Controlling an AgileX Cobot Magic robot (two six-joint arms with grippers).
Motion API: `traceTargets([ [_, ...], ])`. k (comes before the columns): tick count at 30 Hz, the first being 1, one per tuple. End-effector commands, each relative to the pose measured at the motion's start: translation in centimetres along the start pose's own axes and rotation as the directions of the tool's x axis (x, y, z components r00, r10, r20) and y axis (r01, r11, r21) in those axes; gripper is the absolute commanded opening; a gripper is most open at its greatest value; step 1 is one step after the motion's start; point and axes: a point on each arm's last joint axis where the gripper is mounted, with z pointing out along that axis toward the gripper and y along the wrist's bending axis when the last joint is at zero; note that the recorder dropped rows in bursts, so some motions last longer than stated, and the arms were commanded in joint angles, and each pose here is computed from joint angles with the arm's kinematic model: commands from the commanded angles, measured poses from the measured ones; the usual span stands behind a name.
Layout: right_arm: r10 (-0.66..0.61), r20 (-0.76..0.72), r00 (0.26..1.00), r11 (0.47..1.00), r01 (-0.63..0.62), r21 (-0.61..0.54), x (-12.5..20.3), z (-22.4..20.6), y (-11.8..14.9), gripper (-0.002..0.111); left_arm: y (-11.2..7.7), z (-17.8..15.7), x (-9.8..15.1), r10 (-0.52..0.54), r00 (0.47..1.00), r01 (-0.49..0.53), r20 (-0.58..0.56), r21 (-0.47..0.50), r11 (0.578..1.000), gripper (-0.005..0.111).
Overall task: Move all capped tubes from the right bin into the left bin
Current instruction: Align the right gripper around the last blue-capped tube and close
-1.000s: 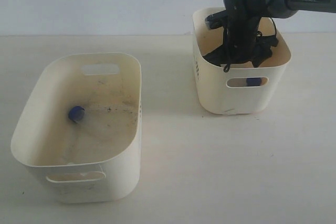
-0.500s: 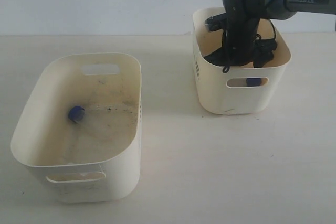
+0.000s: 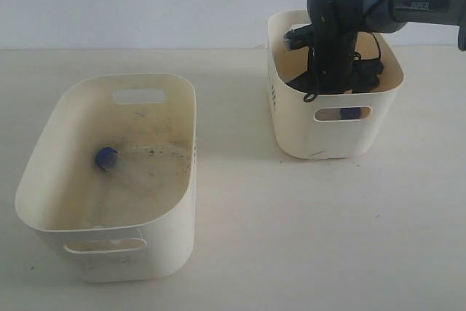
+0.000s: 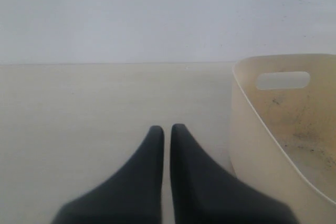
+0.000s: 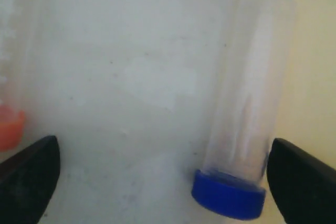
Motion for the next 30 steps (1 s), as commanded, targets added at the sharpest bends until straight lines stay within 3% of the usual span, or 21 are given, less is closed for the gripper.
traceTargets([
  [1, 0.033, -0.03, 0.999, 0.999, -0.033, -0.026, 0.3, 1.0, 0.0, 0.105, 0.0, -0.1, -0.3, -0.004, 1.0, 0.004, 0.022, 0.0, 1.0, 0.004],
  [25, 0.194, -0.014, 0.981, 0.97, -0.194, -0.146, -0.1, 0.9, 1.1, 0.105, 0.0, -0.1, -0.3, -0.004, 1.0, 0.004, 0.022, 0.0, 1.0, 0.004],
  [30, 0.169, -0.007, 0.986, 0.974, -0.169, -0.151, -0.1, 0.9, 1.1, 0.091, 0.0, -0.1, -0.3, -0.004, 1.0, 0.004, 0.022, 0.0, 1.0, 0.004],
])
